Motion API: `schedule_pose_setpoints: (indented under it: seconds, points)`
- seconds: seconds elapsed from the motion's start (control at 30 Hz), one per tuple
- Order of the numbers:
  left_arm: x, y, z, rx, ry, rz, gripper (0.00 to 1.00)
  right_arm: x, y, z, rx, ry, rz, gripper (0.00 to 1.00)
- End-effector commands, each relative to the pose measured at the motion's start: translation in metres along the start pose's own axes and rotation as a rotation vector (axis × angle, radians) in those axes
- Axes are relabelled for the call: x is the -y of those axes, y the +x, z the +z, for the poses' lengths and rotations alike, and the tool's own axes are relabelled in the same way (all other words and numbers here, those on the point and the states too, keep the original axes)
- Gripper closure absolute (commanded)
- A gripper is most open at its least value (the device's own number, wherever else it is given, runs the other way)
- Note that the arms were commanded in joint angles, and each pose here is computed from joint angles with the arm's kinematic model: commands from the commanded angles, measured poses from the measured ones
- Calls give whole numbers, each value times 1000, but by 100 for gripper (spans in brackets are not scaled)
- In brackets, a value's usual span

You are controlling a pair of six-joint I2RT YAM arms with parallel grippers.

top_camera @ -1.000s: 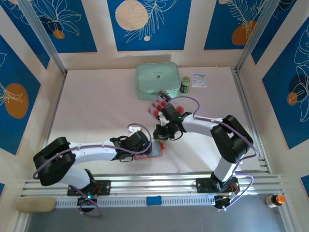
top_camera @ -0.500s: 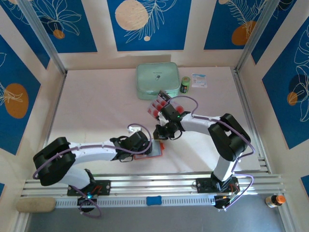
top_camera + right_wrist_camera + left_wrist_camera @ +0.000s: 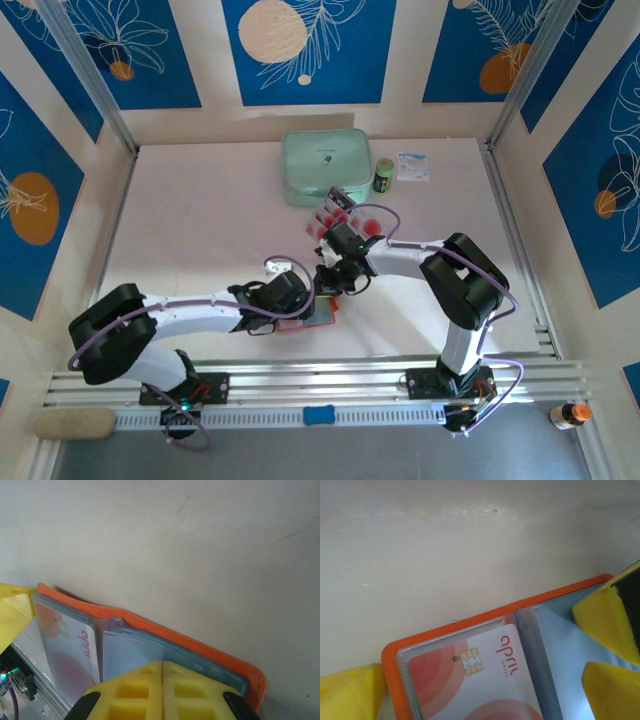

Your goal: Put the credit cards into the card holder

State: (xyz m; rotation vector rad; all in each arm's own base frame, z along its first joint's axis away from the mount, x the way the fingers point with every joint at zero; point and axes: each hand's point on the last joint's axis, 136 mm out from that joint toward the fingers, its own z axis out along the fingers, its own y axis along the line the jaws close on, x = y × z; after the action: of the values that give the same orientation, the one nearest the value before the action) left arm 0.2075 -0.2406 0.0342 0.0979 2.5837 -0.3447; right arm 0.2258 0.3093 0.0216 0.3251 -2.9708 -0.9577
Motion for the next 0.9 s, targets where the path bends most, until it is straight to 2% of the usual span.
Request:
schedule_pose_setpoints:
  seconds: [0.0, 0.33, 0.5, 0.6, 0.8, 0.87]
  points:
    - [-1, 4, 2, -8, -18, 29, 0, 2, 6, 7, -36, -9, 26, 94]
    - [-11, 14, 9, -35, -57, 49, 2, 0, 7, 7, -36, -21, 35, 94]
    - [-13, 18, 12, -49, -61, 59, 7, -4, 5, 3, -31, -33, 32, 94]
    - [-12, 21, 14, -54, -53, 64, 14, -7, 1, -6, -9, -39, 24, 94]
    - [-12, 23, 15, -56, -48, 59, 17, -11, -5, -29, 47, -56, 27, 91]
    - [-11, 22, 15, -53, -45, 59, 17, -11, -4, -32, 54, -57, 34, 86]
